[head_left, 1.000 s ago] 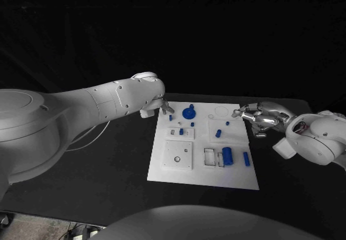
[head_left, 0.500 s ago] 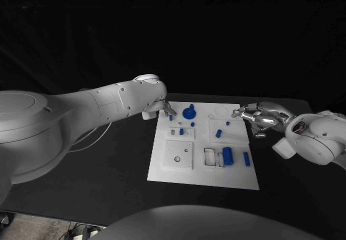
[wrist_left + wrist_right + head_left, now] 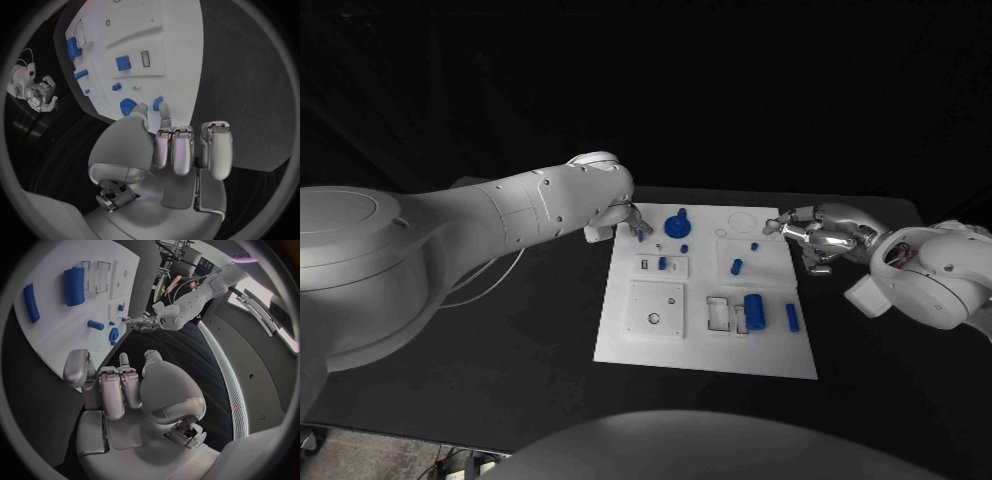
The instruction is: Assemble the parts on the task board
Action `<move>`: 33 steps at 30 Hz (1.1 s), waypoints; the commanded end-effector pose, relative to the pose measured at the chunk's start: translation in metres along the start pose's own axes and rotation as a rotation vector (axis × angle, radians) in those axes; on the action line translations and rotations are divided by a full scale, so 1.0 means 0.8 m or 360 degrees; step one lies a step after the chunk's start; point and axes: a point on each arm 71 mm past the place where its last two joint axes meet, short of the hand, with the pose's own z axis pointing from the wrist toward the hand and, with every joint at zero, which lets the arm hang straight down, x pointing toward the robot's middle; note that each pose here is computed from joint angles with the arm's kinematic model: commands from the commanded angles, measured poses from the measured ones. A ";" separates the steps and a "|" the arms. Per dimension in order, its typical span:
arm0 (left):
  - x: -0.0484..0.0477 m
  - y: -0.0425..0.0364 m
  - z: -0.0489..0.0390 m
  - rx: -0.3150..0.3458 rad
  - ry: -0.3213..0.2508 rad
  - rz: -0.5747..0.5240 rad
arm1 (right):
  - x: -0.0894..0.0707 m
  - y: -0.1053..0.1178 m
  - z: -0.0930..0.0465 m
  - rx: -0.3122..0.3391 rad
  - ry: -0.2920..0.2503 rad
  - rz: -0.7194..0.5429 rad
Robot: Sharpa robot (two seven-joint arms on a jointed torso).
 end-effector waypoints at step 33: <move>0.010 -0.0087 0.003 0.0047 0.0036 0.0011 | 0.002 0.000 -0.002 -0.0010 0.0030 -0.0004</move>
